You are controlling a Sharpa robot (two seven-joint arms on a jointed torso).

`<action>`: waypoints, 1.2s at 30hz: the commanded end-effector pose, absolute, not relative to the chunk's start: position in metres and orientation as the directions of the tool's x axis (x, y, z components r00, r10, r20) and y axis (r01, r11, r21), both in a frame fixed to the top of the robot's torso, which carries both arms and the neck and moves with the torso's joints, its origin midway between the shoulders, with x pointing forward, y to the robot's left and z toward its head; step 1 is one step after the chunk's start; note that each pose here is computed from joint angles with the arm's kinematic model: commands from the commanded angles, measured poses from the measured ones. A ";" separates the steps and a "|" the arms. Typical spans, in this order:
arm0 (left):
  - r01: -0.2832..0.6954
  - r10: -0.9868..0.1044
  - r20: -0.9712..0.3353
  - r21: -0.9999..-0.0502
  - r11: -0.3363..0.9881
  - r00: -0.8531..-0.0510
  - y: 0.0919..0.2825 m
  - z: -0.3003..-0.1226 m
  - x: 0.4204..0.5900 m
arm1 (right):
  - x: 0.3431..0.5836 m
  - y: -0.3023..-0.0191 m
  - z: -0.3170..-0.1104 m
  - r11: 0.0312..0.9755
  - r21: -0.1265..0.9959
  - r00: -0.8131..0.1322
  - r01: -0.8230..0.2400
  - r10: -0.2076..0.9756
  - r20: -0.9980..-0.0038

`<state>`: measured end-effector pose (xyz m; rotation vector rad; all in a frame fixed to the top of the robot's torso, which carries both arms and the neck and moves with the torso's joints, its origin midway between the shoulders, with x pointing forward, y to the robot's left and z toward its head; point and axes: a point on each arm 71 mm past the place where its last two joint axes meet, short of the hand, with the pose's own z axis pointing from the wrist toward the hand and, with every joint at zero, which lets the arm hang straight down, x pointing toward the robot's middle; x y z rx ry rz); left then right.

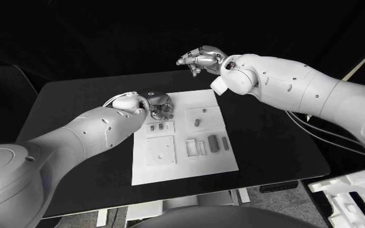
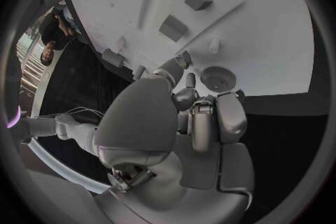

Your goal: Assemble the parts on the task board

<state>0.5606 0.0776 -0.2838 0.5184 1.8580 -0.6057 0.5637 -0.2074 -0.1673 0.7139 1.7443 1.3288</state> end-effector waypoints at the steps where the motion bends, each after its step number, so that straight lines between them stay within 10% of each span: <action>1: 0.610 0.063 -0.934 -0.177 0.773 -0.351 0.075 -0.284 0.560 | 0.563 -0.206 -0.166 0.286 0.957 -0.514 -0.047 0.814 -0.269; 36: 0.610 0.064 -0.934 -0.176 0.773 -0.351 0.067 -0.283 0.561 | 0.562 -0.201 -0.164 0.282 0.958 -0.521 -0.053 0.810 -0.267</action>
